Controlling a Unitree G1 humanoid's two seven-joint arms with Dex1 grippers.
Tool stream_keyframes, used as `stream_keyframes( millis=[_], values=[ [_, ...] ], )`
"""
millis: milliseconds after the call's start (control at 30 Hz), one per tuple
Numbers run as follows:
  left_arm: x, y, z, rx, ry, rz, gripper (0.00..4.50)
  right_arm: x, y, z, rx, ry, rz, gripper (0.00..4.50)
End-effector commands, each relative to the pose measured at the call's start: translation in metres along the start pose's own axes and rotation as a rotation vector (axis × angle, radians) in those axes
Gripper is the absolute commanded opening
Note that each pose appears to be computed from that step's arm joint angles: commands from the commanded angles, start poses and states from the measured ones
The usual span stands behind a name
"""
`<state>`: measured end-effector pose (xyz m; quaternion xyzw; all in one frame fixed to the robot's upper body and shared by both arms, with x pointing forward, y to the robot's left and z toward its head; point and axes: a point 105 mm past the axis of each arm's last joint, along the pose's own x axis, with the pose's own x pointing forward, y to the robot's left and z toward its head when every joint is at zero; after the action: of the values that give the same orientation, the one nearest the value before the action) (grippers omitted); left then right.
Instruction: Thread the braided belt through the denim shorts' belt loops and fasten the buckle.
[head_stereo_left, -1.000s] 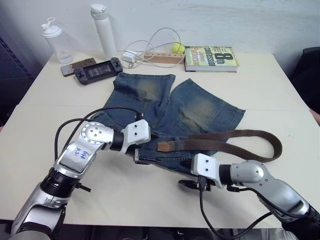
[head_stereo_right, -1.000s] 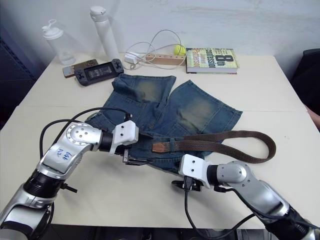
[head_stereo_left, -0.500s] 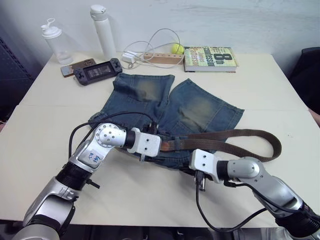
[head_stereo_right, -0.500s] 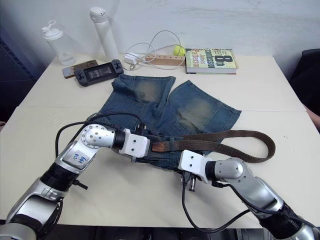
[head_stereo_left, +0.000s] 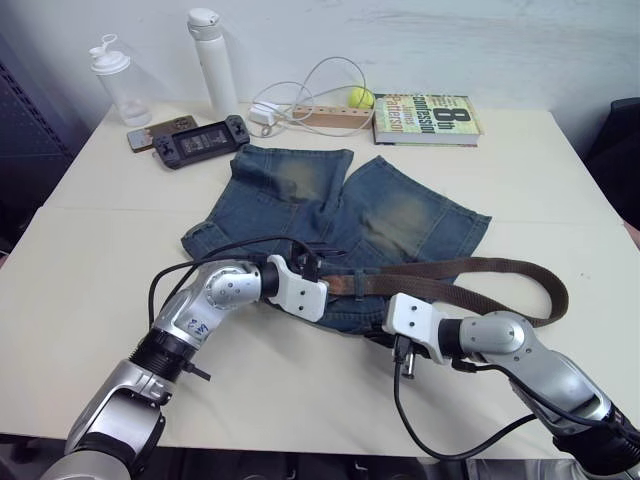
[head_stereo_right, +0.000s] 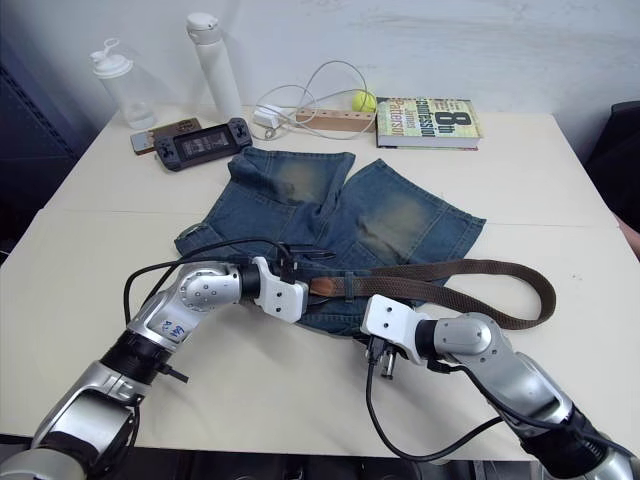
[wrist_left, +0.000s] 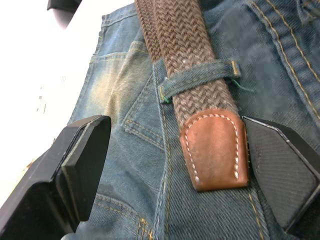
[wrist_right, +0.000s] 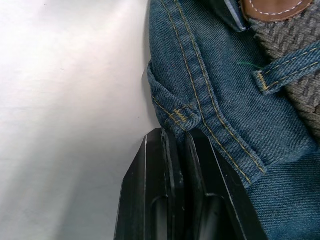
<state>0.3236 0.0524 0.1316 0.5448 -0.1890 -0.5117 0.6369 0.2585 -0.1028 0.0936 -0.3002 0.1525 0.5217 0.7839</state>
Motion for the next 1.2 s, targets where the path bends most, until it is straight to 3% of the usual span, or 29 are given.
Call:
stream_keyframes(
  millis=[33, 300, 433, 667, 1033, 1200],
  values=[
    [-0.003, -0.012, -0.003, 0.093, 0.012, -0.020, 4.50, -0.006, -0.007, 0.001, -0.001, 0.012, -0.034, 0.01],
    [0.005, -0.011, -0.011, 0.216, 0.066, 0.063, 4.50, -0.006, -0.010, 0.004, -0.007, 0.007, -0.039, 0.01],
    [0.007, -0.010, -0.014, 0.211, 0.085, 0.096, 3.41, -0.006, -0.009, 0.006, -0.008, 0.004, -0.035, 0.00],
    [-0.003, -0.004, -0.012, 0.228, 0.090, 0.177, 0.18, -0.006, -0.008, 0.002, 0.000, 0.018, -0.037, 0.00],
    [-0.037, 0.029, -0.003, 0.294, 0.111, 0.291, 0.06, -0.011, -0.023, -0.014, 0.048, 0.100, -0.089, 0.00],
    [-0.066, 0.021, -0.019, 0.296, 0.198, 0.242, 0.06, -0.015, -0.035, -0.017, 0.069, 0.116, -0.119, 0.00]
  ],
)
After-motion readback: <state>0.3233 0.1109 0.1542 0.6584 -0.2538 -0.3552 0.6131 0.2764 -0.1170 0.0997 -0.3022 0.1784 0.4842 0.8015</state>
